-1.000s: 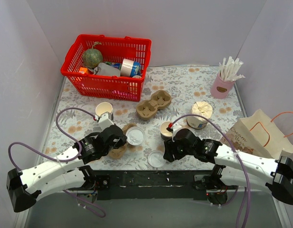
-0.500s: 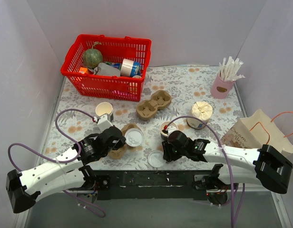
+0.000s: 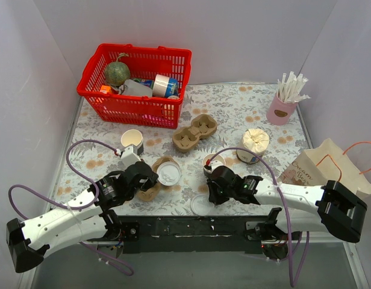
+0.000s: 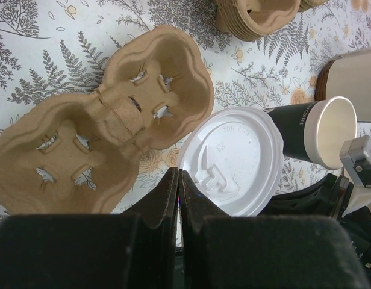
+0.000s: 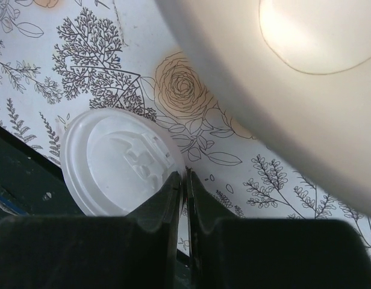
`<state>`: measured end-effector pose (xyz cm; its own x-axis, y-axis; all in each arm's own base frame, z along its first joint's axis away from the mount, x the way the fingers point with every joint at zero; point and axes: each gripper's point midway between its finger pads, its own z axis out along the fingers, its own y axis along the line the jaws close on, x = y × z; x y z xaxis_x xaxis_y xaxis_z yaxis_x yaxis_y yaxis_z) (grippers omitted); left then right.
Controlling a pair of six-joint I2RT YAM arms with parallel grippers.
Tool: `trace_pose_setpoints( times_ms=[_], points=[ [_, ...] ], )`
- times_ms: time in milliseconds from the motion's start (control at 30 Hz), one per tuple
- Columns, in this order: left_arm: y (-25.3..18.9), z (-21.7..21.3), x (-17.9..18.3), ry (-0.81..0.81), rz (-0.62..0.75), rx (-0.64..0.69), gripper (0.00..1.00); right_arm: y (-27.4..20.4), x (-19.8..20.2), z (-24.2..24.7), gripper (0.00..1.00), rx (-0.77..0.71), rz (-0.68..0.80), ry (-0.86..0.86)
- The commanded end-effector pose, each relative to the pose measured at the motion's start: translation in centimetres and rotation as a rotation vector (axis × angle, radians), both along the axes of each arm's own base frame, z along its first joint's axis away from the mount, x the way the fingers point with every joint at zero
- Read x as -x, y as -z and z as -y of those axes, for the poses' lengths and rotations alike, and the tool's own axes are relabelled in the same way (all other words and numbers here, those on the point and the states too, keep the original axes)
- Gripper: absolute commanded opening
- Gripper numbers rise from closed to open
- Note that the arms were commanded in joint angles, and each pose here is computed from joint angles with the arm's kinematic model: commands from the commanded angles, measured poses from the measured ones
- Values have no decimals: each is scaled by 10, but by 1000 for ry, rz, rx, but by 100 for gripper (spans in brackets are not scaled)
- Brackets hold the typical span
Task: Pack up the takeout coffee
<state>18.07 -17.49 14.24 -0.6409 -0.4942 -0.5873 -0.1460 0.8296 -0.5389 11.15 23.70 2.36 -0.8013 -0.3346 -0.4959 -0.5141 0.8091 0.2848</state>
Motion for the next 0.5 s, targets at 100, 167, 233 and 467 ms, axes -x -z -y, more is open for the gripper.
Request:
trace_pose_setpoints(
  times_ms=[100, 167, 233, 467],
  points=[
    [-8, -8, -4, -30, 30, -19, 0, -14, 0, -37, 13, -68, -1, -82],
    [-9, -8, -3, -32, 27, -19, 0, -14, 3, -48, 13, -58, 1, -128],
    [-8, -10, -3, -40, 23, -22, 0, -21, 3, -62, 13, -72, 10, -161],
    [-12, -15, -2, -64, 27, -11, 0, -34, -6, -103, 16, -119, 48, -227]
  ],
)
